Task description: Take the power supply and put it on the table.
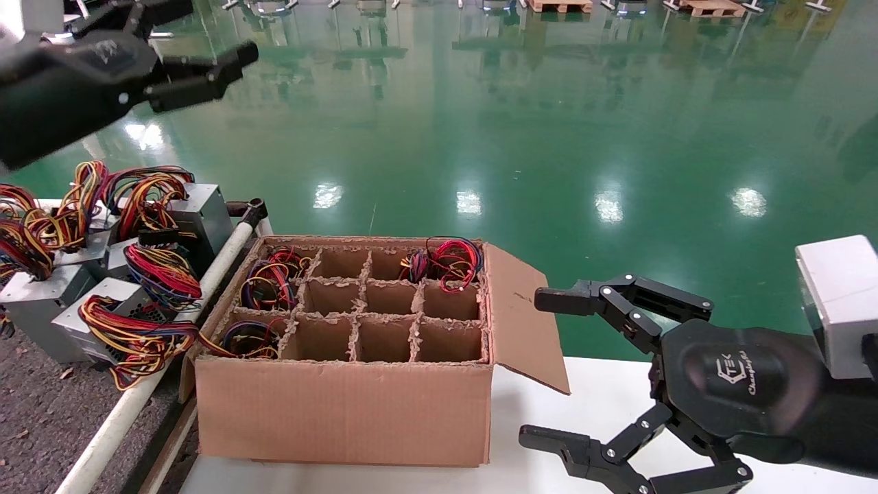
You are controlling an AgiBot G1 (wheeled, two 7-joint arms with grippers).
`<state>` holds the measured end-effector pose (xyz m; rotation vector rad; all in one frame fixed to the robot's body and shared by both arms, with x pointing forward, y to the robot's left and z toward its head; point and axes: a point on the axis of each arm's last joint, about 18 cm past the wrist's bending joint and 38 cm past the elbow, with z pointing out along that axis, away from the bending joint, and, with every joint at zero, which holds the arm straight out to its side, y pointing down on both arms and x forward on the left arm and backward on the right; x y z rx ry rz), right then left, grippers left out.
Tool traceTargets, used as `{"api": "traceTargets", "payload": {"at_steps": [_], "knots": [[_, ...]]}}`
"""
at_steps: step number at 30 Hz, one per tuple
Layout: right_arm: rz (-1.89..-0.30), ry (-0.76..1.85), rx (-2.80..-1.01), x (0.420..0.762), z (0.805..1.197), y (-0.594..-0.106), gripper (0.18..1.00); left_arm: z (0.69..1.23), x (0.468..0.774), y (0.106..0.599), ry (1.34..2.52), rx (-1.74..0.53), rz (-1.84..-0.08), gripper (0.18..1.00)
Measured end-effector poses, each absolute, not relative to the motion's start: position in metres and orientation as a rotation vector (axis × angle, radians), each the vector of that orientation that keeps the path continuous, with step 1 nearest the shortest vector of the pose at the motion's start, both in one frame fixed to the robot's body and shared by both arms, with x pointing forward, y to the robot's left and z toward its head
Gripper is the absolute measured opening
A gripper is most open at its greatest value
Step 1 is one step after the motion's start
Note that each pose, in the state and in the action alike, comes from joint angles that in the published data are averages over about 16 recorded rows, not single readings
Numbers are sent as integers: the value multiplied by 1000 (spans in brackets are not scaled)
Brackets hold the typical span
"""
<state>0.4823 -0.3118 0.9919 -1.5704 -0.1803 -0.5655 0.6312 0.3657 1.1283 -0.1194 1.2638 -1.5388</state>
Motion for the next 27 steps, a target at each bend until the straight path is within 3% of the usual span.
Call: {"api": "traceTargets", "payload": {"at_steps": [12,27], "knots": [[-565,-180,-1570,482,992,-312,1000,1077,576,341,1472,45,-1665,1001],[-565,-180,-1570,482,992,-312,1000,1007,494,306,1839,244,-1780,1001]]}}
